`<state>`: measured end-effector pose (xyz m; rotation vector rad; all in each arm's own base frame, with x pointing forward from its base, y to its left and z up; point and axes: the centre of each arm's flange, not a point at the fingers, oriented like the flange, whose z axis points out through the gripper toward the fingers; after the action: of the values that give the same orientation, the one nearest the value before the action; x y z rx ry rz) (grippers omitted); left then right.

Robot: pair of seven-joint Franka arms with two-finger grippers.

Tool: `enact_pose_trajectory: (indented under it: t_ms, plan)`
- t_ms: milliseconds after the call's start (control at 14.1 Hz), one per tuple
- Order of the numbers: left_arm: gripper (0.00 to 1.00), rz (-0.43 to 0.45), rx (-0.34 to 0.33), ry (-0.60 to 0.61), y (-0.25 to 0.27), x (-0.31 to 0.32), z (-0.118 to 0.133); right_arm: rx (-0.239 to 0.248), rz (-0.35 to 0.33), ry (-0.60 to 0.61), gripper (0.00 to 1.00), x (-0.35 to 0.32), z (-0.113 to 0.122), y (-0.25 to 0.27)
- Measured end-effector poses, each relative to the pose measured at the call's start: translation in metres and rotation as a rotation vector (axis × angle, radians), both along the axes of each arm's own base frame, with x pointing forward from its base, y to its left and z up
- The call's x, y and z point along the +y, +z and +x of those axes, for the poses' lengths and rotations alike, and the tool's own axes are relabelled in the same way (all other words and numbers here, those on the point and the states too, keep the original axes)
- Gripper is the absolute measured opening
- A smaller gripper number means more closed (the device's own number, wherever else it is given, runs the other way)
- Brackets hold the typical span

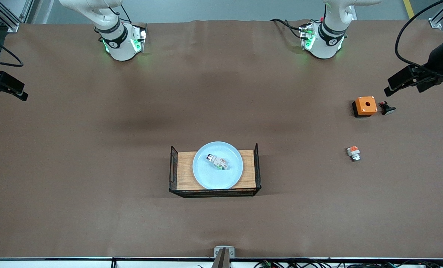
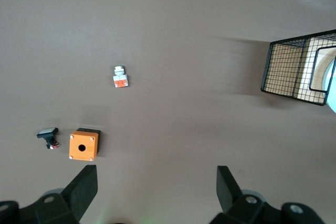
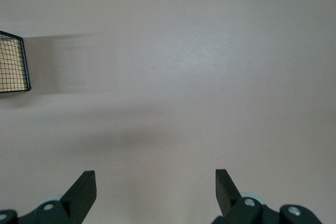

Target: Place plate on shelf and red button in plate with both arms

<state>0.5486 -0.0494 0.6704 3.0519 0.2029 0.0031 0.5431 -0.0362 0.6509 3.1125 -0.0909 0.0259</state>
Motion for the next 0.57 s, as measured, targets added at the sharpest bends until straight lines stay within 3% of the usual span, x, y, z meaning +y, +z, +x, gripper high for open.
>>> enact_pose_trajectory:
  t_ms: [567]
  plan:
    - [1.00,0.006,0.022,-0.020,-0.009,0.000,-0.010,0.000,0.000,-0.001,1.00,-0.001,0.000,0.000]
